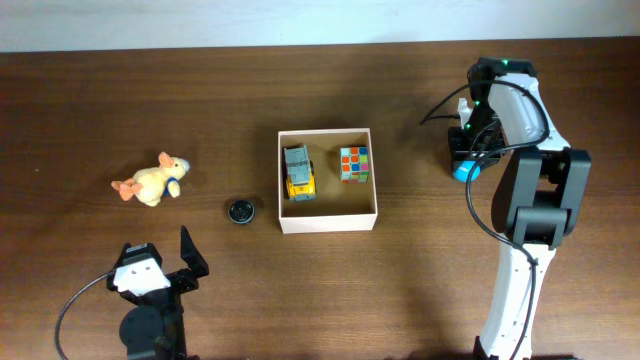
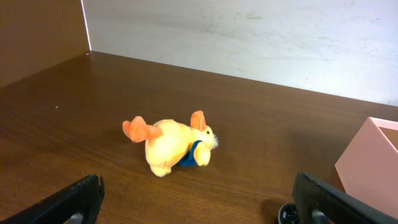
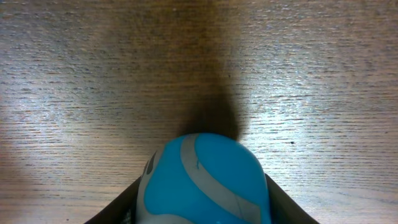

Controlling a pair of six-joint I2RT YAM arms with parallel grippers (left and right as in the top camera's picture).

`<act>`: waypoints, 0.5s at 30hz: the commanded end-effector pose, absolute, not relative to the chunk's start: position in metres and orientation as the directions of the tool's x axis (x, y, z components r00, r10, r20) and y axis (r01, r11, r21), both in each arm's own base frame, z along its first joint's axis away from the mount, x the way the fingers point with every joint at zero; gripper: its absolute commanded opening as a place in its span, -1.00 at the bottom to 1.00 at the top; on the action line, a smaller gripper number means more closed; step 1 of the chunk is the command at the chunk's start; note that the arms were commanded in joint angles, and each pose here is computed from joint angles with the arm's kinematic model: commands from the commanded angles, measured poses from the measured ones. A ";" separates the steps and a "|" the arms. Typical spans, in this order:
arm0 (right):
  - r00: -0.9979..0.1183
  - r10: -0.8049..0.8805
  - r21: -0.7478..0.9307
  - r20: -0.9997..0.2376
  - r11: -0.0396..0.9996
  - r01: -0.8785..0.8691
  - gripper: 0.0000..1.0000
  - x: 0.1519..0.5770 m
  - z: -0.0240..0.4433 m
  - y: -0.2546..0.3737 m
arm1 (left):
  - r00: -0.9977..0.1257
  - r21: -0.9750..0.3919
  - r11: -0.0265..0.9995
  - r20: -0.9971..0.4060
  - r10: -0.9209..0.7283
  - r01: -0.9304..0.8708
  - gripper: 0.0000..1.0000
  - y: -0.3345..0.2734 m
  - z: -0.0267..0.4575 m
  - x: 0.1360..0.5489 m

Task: Pack container
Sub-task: 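Lower the right gripper onto the blue ball and close on it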

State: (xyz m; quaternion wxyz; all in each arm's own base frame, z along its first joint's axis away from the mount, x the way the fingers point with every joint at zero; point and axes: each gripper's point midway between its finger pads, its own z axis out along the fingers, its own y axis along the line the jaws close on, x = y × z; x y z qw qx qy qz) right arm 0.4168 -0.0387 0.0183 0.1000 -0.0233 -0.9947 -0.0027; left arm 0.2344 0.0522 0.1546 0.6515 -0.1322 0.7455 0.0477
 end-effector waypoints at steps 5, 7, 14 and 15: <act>-0.983 0.045 0.000 0.179 0.999 0.046 -0.10 0.416 0.035 -0.040 | -0.121 -0.102 0.963 -0.983 -0.135 -0.249 0.98 0.051 0.152 0.235; -0.983 0.045 0.004 0.176 0.999 0.047 -0.10 0.417 0.041 -0.039 | -0.121 -0.102 0.963 -0.983 -0.135 -0.249 0.99 0.051 0.152 0.235; -0.992 0.044 0.037 0.115 0.998 0.049 -0.10 0.431 0.077 -0.033 | -0.121 -0.101 0.963 -0.983 -0.135 -0.249 0.99 0.051 0.152 0.235; -0.994 0.042 0.041 0.103 0.998 0.046 -0.10 0.434 0.083 -0.032 | -0.121 -0.101 0.963 -0.983 -0.135 -0.249 0.98 0.051 0.152 0.235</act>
